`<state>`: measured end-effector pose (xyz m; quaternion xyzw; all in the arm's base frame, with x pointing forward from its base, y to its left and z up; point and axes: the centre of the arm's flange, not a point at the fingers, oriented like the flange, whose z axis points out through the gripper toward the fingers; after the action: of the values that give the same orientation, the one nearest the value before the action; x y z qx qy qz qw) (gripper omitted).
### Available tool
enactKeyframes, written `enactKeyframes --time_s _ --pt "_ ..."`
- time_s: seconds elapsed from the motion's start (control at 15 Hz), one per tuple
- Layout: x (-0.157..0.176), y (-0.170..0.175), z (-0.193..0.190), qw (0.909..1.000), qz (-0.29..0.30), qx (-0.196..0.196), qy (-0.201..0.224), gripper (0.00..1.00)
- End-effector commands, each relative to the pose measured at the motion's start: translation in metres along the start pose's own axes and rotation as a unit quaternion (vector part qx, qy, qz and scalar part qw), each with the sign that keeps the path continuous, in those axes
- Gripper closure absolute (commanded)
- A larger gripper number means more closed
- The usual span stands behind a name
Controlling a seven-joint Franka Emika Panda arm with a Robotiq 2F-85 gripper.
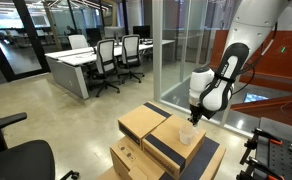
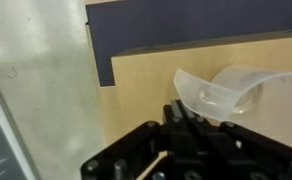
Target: Twist the water jug around
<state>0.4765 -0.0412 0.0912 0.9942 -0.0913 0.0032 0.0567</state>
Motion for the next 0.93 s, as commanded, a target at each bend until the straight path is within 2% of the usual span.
enactKeyframes --time_s 0.0,0.87 --pt "-0.001 -0.003 0.003 0.9998 0.018 -0.002 -0.002 0.93" --pt "-0.006 -0.013 0.008 0.9988 0.04 -0.005 -0.027 0.93"
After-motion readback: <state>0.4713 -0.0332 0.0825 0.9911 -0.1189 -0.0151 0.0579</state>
